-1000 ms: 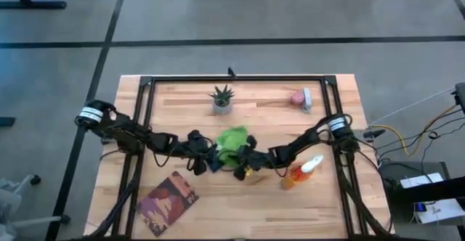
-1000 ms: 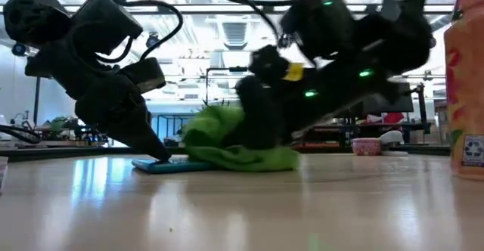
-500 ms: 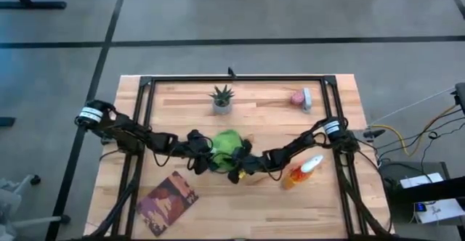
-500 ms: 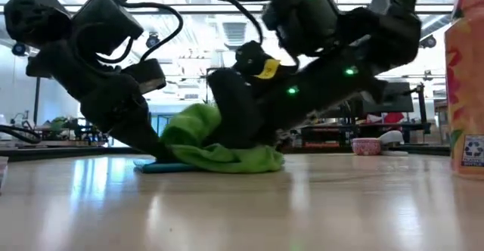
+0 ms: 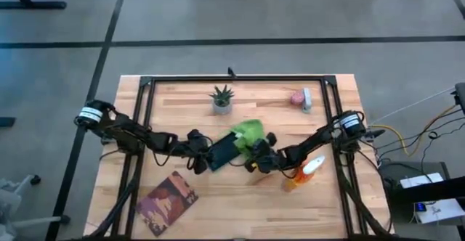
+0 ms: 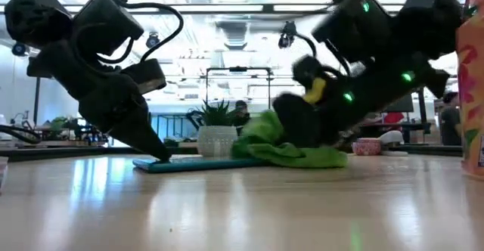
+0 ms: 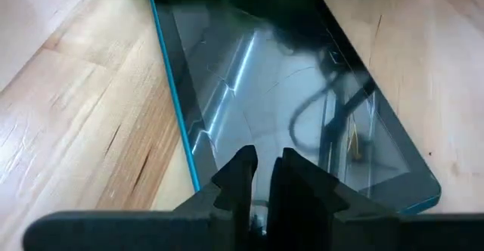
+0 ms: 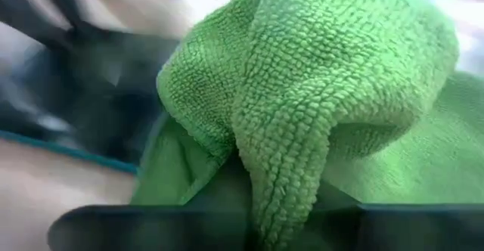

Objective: Apply microfiber cloth
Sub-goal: Wipe the front of the tablet with the microfiber cloth

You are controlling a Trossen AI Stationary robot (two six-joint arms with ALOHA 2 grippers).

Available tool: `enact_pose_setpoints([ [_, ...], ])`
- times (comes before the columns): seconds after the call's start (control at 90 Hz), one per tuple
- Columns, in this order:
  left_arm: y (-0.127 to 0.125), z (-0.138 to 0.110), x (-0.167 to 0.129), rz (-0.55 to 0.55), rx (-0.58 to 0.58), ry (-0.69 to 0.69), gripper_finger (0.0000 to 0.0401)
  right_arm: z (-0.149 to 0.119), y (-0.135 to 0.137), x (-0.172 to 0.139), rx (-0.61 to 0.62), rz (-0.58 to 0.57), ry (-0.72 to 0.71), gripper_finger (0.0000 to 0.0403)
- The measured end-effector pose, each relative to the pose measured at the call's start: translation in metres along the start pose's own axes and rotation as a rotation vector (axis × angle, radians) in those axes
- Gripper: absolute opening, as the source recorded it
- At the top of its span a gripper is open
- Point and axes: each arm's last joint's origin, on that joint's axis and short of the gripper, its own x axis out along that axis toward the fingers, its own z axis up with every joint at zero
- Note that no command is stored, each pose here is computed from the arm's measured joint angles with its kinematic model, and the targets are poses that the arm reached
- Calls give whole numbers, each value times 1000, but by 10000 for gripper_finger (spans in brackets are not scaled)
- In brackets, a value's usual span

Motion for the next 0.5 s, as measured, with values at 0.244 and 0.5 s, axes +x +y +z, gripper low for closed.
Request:
enact_pose_setpoints([
  [0.244, 0, 0, -1, -8, 3, -4, 59, 3, -17, -13, -5, -49, -21, 3],
  [0.5, -1, 3, -5, -31, 23, -19, 59, 13, -16, -17, 2, -40, -66, 3],
])
